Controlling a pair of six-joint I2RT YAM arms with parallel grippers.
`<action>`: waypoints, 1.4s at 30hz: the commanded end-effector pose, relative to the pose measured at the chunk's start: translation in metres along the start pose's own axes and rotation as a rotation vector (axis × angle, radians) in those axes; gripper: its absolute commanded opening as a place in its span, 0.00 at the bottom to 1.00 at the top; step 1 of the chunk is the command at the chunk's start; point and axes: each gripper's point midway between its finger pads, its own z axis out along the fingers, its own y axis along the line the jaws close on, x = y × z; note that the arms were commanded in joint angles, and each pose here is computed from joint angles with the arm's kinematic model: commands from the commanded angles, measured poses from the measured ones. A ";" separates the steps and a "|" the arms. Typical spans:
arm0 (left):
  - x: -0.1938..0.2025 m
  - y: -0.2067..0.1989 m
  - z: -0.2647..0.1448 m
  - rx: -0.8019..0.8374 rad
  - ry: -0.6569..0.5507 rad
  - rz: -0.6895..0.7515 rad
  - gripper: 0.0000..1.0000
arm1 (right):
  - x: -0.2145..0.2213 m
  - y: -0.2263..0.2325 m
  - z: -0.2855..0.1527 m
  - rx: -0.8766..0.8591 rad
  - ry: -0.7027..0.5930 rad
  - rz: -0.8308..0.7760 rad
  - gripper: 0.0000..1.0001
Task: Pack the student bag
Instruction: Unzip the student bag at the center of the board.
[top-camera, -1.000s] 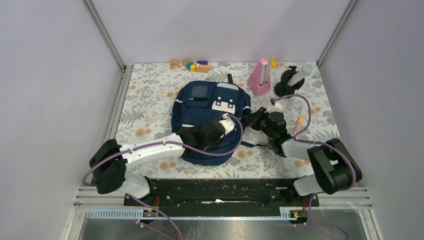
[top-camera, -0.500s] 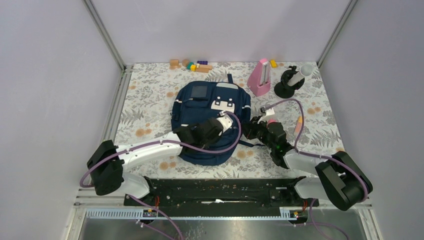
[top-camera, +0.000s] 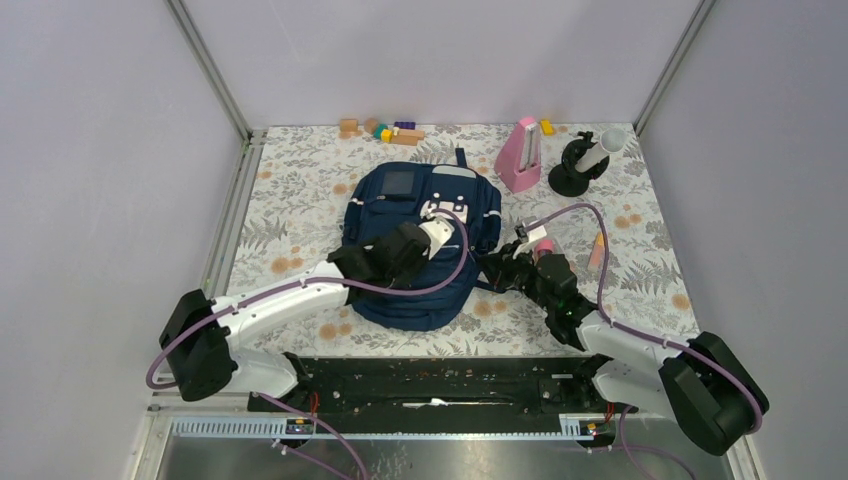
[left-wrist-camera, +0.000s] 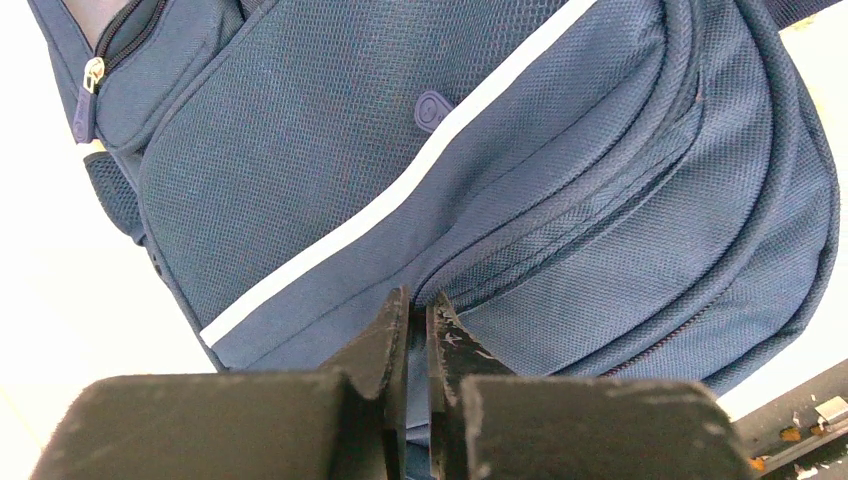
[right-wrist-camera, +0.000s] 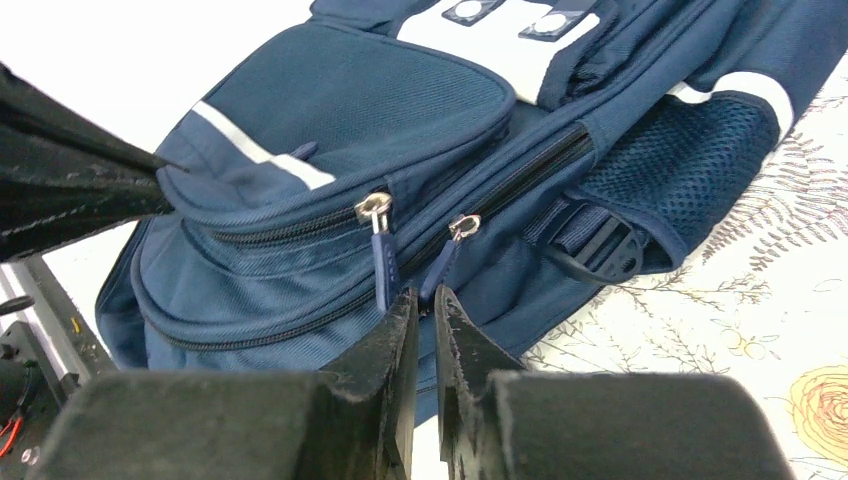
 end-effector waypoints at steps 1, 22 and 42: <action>-0.044 0.022 -0.017 -0.030 -0.138 -0.106 0.00 | 0.004 0.025 -0.008 -0.091 0.015 -0.045 0.00; -0.046 0.015 -0.011 0.049 -0.112 -0.161 0.00 | 0.000 0.076 -0.034 -0.195 0.024 -0.093 0.00; -0.053 0.002 -0.010 0.119 -0.111 -0.183 0.00 | 0.001 0.137 -0.042 -0.312 0.043 -0.152 0.00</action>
